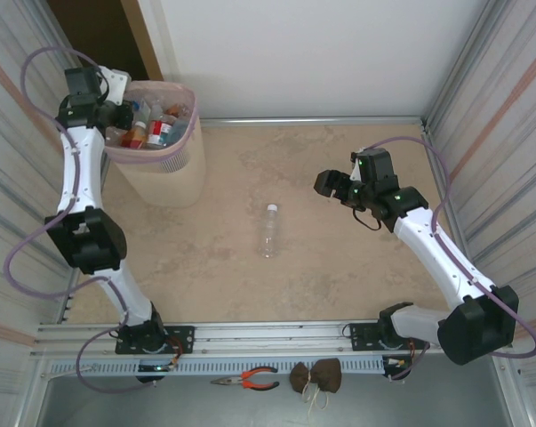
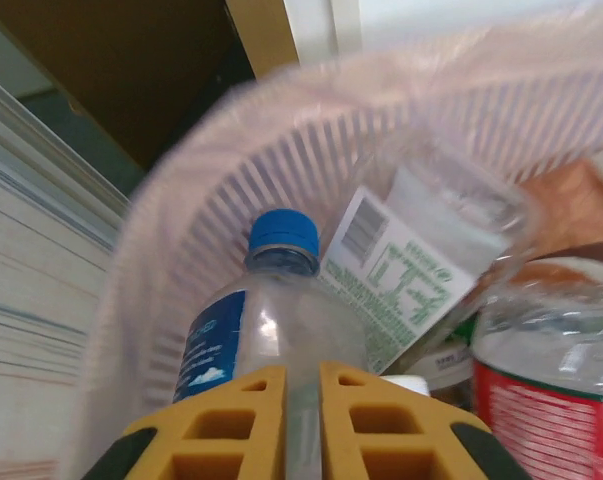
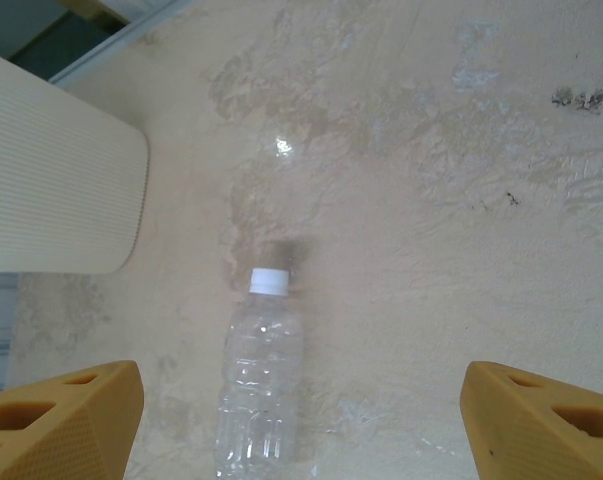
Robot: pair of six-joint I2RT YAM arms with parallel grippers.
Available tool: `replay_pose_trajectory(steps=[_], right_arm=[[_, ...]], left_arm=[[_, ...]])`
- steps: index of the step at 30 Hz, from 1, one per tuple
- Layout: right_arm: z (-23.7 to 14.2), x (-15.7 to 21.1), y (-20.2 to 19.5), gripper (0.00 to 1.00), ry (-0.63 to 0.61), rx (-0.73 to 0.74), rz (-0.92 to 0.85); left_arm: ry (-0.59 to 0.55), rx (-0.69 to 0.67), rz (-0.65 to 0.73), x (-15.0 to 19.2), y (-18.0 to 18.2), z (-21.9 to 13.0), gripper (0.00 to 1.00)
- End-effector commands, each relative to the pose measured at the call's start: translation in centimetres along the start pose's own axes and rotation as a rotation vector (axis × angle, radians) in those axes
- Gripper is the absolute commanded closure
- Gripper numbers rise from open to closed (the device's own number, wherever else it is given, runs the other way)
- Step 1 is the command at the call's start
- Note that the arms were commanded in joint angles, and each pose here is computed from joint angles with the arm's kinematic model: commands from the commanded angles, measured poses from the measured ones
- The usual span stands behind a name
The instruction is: Put the plastic bottles in the bin
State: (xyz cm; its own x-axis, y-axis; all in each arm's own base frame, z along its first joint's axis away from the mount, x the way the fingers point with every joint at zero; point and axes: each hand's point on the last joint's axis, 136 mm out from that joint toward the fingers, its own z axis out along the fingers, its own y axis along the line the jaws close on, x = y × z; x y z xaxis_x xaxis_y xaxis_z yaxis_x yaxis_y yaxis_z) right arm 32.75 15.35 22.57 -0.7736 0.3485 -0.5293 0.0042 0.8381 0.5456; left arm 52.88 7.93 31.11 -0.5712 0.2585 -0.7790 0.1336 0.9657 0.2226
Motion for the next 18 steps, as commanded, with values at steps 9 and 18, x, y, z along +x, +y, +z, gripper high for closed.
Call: replay_pose_trajectory(steps=[9,18], right_arm=[[-0.8,-0.7,0.6,0.18,-0.031,-0.007,-0.003],[-1.2,-0.7,0.8,0.18,-0.037,-0.020,-0.006]], left_arm=[[0.091,0.045,-0.062,1.7,-0.5,1.1,0.75],[-0.046,0.102,-0.113,-1.8,-1.7,-4.0,0.57]])
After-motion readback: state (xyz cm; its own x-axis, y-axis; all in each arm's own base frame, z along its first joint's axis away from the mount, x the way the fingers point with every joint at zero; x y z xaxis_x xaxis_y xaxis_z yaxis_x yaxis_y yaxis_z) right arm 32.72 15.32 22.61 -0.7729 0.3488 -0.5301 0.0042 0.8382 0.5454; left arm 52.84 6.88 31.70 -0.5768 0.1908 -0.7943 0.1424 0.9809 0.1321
